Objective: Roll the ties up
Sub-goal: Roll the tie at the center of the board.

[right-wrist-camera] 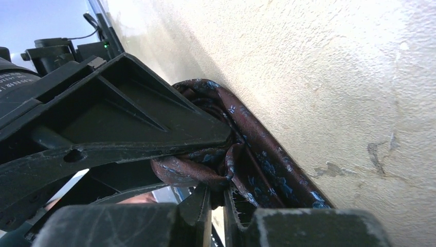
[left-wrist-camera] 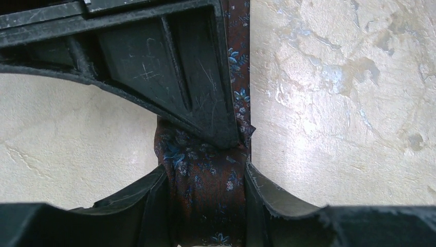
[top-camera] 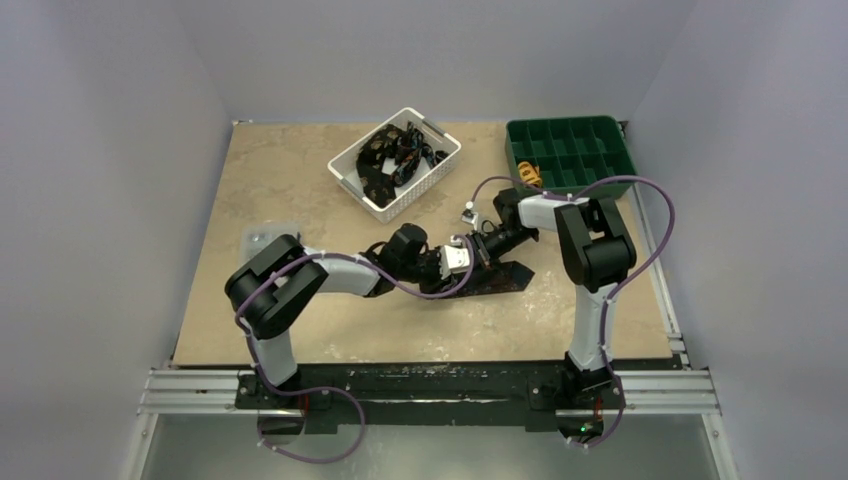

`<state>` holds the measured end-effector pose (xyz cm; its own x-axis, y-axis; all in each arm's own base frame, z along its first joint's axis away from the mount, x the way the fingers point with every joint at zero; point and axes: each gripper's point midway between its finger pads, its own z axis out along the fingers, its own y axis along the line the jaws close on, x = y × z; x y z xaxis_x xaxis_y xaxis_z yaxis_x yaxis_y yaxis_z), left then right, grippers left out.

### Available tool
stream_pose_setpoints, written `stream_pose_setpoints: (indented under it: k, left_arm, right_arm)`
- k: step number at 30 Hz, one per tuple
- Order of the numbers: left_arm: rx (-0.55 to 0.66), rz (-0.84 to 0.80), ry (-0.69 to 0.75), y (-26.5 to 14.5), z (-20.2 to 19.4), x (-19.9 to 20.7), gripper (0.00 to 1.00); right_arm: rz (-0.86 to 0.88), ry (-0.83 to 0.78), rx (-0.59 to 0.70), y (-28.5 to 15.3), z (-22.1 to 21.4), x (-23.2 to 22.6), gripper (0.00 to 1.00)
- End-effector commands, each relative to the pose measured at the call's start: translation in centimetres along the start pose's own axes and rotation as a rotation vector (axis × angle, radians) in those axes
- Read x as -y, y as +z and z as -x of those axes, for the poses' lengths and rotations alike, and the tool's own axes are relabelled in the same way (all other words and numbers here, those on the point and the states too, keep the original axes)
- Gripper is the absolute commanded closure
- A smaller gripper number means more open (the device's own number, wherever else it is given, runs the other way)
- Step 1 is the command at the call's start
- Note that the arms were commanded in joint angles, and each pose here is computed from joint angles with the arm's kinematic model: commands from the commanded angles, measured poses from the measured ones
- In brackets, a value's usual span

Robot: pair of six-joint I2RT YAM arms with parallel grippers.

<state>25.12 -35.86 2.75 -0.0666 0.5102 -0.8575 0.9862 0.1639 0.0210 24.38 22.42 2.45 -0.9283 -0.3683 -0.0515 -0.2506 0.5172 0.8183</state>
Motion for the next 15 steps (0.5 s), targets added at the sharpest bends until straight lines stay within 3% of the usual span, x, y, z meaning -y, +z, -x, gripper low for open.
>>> stream_pose_setpoints:
  k: [1, 3, 5, 15]
  left_arm:
    - [-0.095, 0.004, 0.009, -0.6, -1.6, -0.2, 0.70]
    - [-0.146, 0.019, -0.005, -0.8, -2.6, -0.4, 0.69]
    - [-0.187, 0.034, -0.025, -0.9, -3.4, -0.6, 0.68]
    - [-0.217, 0.025, -0.027, -0.5, -2.7, -0.2, 0.63]
  right_arm:
    - [-0.115, -0.123, 0.029, -1.1, 0.7, 1.5, 0.84]
    - [-0.095, -0.161, 0.063, -2.0, 1.2, 0.0, 0.64]
    - [-0.074, -0.186, 0.070, -2.6, 1.1, -1.2, 0.54]
    - [0.019, -0.163, 0.139, -2.6, 2.2, -3.8, 0.41]
